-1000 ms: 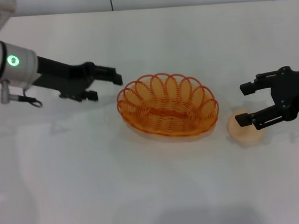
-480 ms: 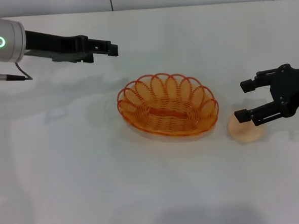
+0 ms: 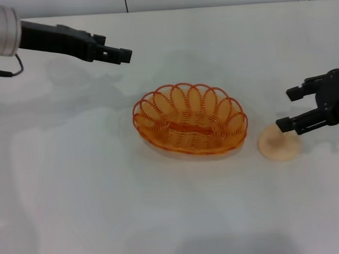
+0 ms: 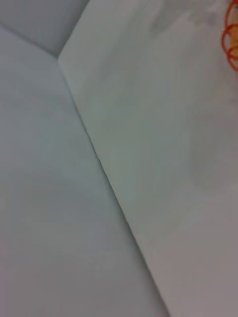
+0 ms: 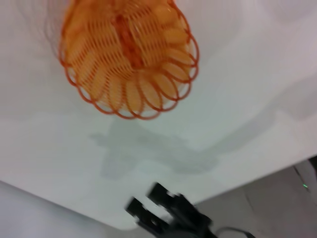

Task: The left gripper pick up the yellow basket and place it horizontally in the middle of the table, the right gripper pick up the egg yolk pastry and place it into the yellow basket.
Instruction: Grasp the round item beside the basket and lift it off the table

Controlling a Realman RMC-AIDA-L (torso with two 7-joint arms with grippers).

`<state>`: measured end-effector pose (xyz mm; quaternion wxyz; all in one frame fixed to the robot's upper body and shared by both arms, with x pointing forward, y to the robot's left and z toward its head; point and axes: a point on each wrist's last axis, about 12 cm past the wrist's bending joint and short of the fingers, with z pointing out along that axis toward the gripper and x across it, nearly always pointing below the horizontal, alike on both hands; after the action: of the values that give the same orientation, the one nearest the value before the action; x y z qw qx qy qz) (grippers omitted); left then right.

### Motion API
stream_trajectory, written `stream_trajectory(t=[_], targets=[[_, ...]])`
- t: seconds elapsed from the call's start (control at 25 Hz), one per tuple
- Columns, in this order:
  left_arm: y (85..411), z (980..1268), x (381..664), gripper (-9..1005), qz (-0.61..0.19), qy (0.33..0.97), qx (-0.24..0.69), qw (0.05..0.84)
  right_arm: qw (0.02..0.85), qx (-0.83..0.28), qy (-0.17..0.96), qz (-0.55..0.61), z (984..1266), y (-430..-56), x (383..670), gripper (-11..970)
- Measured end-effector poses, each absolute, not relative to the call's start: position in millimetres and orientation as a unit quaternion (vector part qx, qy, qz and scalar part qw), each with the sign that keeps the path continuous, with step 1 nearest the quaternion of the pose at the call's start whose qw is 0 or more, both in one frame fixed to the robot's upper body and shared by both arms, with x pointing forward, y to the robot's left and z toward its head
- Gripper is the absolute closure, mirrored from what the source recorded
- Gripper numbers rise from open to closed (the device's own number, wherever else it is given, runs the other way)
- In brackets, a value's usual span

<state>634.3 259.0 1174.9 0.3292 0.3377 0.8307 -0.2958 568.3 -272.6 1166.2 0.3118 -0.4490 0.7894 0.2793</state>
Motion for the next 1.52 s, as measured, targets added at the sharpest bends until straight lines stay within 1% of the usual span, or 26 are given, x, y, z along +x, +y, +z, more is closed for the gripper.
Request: stream_trajectory(t=[0.2,0.28,0.44,0.64,1.12,1.52], targets=[[258,1185,630,104,-0.282,0.796,0.418,0.333,0.296,-0.435,0.810,0.260,1169,-276,569,100],[257,1186,629,104,-0.277,0.788,0.438,0.333,0.287,-0.431,0.817,0.253,1170,-276,570,100],[249,1182,625,105,-0.272,0.771,0.476,0.325,0.270,-0.427,0.827,0.245,1169,-275,569,100],[234,1173,619,105,-0.270,0.752,0.519,0.306,0.250,-0.438,0.828,0.243,1165,-265,569,102],[227,1173,616,106,-0.287,0.738,0.524,0.313,0.210,-0.452,0.845,0.195,1156,-247,576,172],[227,1172,614,106,-0.295,0.738,0.518,0.316,0.204,-0.458,0.845,0.186,1151,-241,577,230]])
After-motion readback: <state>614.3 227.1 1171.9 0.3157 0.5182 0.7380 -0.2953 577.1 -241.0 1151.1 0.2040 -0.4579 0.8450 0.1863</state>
